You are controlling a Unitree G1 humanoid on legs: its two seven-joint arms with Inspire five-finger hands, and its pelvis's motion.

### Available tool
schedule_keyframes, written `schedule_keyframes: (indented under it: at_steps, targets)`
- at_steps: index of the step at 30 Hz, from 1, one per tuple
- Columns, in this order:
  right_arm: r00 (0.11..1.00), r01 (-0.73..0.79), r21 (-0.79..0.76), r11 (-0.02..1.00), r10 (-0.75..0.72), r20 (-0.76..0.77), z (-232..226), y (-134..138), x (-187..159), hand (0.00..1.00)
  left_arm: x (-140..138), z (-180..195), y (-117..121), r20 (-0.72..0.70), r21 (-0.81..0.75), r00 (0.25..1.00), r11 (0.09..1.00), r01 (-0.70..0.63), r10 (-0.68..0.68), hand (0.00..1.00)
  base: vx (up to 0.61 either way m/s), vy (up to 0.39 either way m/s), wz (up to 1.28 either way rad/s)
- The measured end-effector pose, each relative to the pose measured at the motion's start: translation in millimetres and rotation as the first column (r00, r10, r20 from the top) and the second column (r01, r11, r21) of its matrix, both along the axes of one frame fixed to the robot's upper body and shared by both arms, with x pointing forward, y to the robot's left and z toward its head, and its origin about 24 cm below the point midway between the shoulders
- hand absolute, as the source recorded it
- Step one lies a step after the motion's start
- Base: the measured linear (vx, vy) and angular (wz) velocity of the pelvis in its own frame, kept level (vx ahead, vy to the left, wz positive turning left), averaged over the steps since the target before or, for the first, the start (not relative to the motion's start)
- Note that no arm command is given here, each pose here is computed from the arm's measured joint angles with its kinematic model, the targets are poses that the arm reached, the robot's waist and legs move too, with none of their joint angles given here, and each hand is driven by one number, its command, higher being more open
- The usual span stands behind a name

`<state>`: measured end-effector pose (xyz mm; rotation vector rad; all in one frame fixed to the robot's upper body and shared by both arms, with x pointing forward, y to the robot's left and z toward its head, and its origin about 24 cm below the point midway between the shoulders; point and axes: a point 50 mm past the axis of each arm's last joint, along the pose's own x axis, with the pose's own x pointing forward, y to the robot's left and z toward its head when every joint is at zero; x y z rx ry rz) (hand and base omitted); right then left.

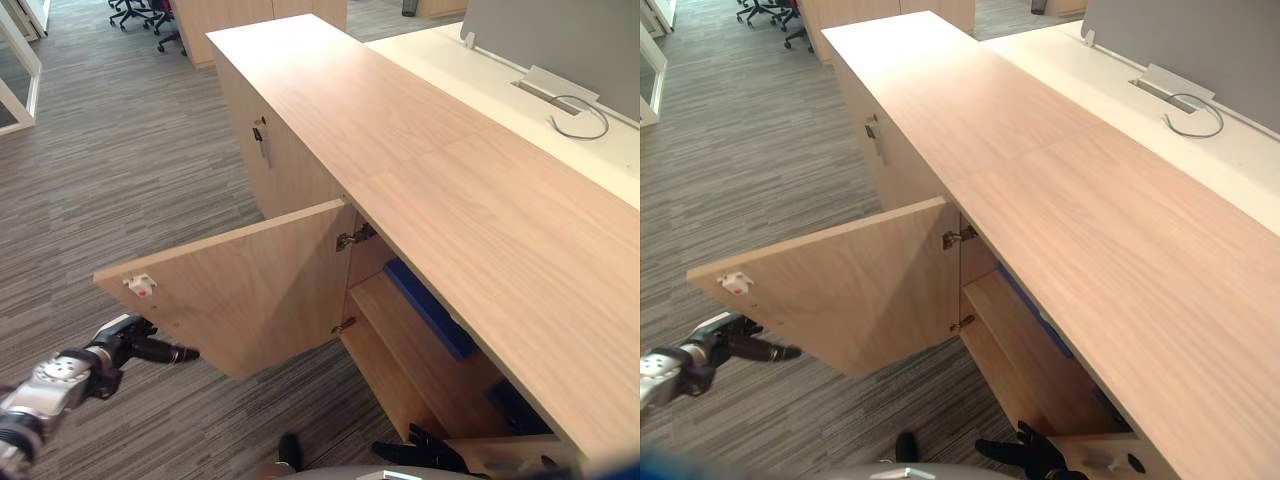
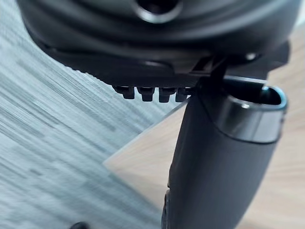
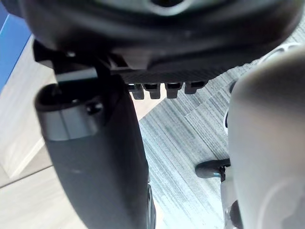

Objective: Walk over to the cabinet, pick up the folder, carry it to the office cabinet, place the folder inside the office cabinet, then close the office cabinet door

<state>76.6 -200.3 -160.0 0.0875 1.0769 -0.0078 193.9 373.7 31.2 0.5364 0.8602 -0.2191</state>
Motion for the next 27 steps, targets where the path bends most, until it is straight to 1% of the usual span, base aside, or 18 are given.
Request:
schedule_keyframes:
  at_steps: [1,2,3,5,6,7,8,9,10,11,14,17,21,25,27]
  targets:
    - [1.000,-0.018,-0.028,0.999,0.018,-0.015,0,-7,-3,1.00,-10,1,-8,-0.054,-0.026,0.996,0.997,0.073,-0.075,1.00,0.00,0.090,0.04]
    - [0.999,-0.024,-0.040,0.999,0.023,-0.028,0,-10,-6,1.00,-16,1,-13,-0.079,-0.051,0.991,0.993,0.105,-0.109,1.00,-0.02,0.141,0.11]
    - [0.998,-0.024,-0.053,0.998,0.021,-0.060,-2,-14,-15,1.00,-28,-2,-27,-0.126,-0.135,0.974,0.976,0.171,-0.188,1.00,-0.03,0.142,0.15]
    - [0.996,-0.023,-0.056,0.998,0.018,-0.092,-4,-15,-22,1.00,-39,-4,-47,-0.147,-0.256,0.948,0.937,0.238,-0.281,1.00,-0.05,0.117,0.17]
    - [0.995,-0.024,-0.056,0.998,0.018,-0.099,-5,-14,-24,1.00,-50,-8,-56,-0.167,-0.323,0.933,0.912,0.254,-0.319,1.00,-0.05,0.062,0.07]
    - [0.995,-0.024,-0.054,0.998,0.019,-0.100,-5,-14,-23,1.00,-56,-11,-61,-0.175,-0.360,0.927,0.898,0.254,-0.332,1.00,-0.08,0.055,-0.04]
    - [0.995,-0.026,-0.051,0.998,0.021,-0.098,-5,-12,-23,1.00,-67,-18,-71,-0.180,-0.431,0.920,0.869,0.244,-0.348,1.00,-0.07,0.025,-0.10]
    - [0.995,-0.031,-0.051,0.998,0.026,-0.098,-5,-12,-23,1.00,-72,-22,-76,-0.179,-0.463,0.919,0.854,0.236,-0.351,1.00,-0.10,0.012,-0.14]
    - [0.993,-0.046,-0.052,0.998,0.040,-0.108,-6,-11,-25,1.00,-82,-29,-87,-0.178,-0.519,0.917,0.826,0.221,-0.357,1.00,-0.10,-0.004,-0.11]
    - [0.991,-0.060,-0.051,0.997,0.053,-0.126,-7,-10,-29,1.00,-89,-36,-97,-0.175,-0.552,0.913,0.804,0.220,-0.369,1.00,-0.11,-0.010,-0.06]
    - [0.989,-0.060,-0.047,0.997,0.053,-0.142,-9,-8,-34,1.00,-102,-50,-114,-0.165,-0.621,0.924,0.764,0.175,-0.346,1.00,-0.07,-0.018,0.05]
    - [0.988,-0.068,-0.060,0.996,0.059,-0.145,-8,-12,-35,1.00,-106,-56,-124,-0.152,-0.644,0.938,0.751,0.144,-0.310,1.00,-0.04,-0.023,0.20]
    - [0.986,-0.065,-0.090,0.994,0.050,-0.161,-8,-19,-37,1.00,-106,-58,-126,-0.143,-0.638,0.949,0.759,0.128,-0.280,1.00,0.01,-0.014,0.16]
    - [0.982,0.038,-0.112,0.993,-0.058,-0.177,-7,-30,-46,1.00,-106,-61,-129,-0.137,-0.623,0.948,0.769,0.143,-0.287,1.00,0.00,0.000,0.00]
    - [0.968,0.149,-0.126,0.981,-0.171,-0.185,-6,-41,-55,1.00,-107,-62,-131,-0.135,-0.617,0.945,0.771,0.156,-0.299,1.00,0.00,-0.011,-0.06]
